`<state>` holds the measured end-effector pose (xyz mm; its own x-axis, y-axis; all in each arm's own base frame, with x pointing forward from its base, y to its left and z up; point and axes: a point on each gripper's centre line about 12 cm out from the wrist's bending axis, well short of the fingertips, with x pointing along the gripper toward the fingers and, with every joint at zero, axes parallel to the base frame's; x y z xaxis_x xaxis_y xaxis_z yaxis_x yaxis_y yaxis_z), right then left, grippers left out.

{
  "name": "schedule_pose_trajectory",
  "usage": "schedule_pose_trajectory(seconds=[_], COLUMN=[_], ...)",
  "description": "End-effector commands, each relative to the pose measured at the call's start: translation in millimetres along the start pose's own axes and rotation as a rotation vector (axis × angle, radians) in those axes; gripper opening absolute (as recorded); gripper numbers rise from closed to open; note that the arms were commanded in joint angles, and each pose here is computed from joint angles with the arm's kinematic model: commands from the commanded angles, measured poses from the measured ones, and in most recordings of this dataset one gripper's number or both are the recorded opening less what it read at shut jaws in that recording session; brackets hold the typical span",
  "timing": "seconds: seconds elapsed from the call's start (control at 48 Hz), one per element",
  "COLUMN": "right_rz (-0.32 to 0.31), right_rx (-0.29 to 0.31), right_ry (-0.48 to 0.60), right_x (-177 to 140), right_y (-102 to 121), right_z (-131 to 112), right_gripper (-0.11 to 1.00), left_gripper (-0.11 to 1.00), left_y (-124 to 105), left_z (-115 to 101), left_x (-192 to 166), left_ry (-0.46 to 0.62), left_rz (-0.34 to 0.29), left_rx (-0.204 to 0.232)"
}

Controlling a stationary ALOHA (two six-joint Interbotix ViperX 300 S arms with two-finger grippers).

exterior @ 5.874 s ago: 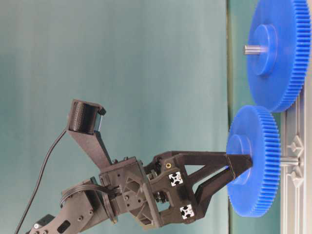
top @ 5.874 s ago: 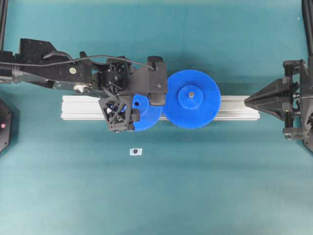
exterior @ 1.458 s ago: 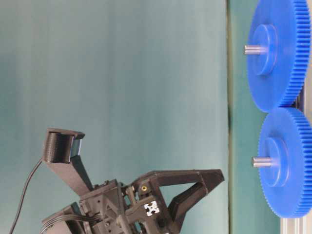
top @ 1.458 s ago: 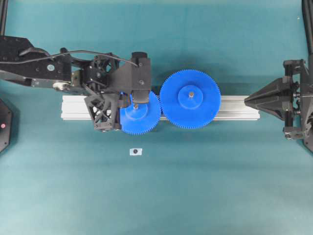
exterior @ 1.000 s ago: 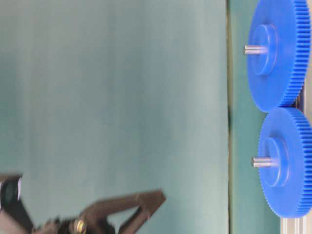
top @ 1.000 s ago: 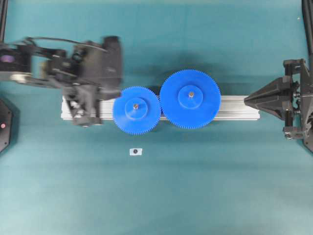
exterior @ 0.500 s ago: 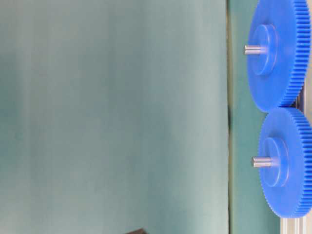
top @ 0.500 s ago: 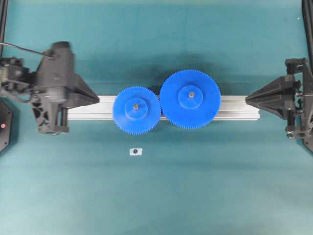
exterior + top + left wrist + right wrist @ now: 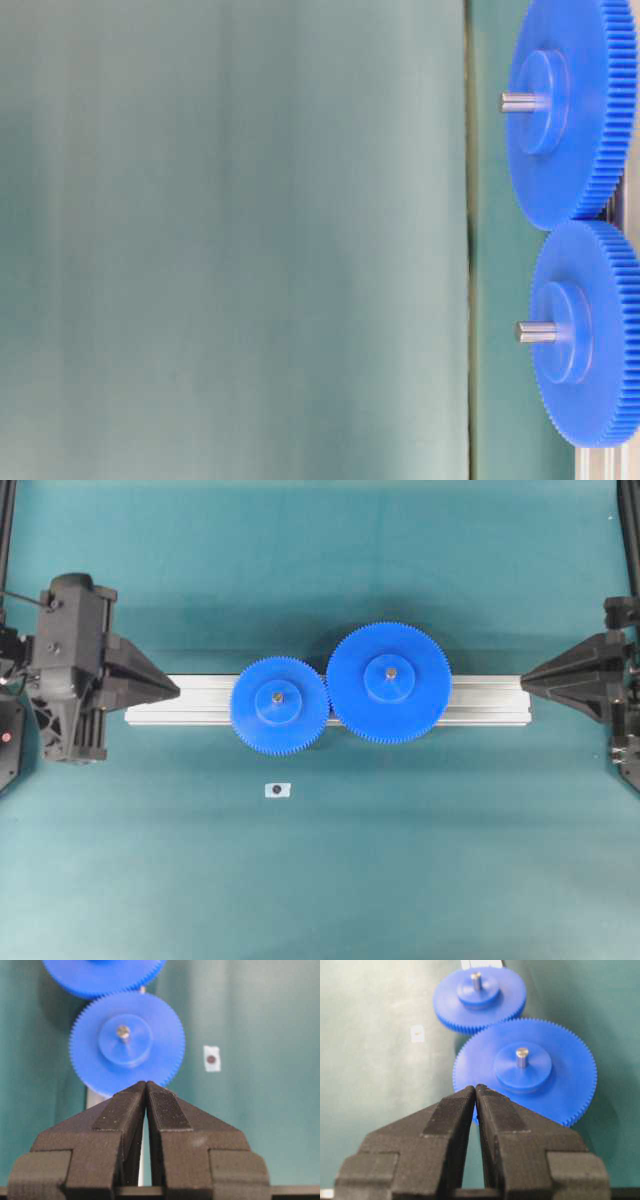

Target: Insert the small gear onto the shaft.

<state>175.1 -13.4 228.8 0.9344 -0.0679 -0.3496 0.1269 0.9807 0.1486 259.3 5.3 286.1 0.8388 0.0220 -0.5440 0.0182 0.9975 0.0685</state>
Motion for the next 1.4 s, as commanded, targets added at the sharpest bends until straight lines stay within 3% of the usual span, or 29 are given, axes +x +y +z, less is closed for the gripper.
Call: schedule_pose_trajectory(seconds=[0.0, 1.375], right_rz=[-0.011, -0.026], right_rx=[0.007, 0.01], right_ry=[-0.011, -0.015], right_x=[-0.2, -0.2], right_y=[-1.7, -4.7], right_z=[3.6, 4.3], right_gripper=[0.2, 0.2], left_gripper=[0.08, 0.08], left_y=[-1.6, -5.6], left_z=[3.8, 2.7], left_x=[-2.3, -3.2], left_ry=[-0.02, -0.034], left_rz=[-0.004, -0.016], left_rx=[0.005, 0.012])
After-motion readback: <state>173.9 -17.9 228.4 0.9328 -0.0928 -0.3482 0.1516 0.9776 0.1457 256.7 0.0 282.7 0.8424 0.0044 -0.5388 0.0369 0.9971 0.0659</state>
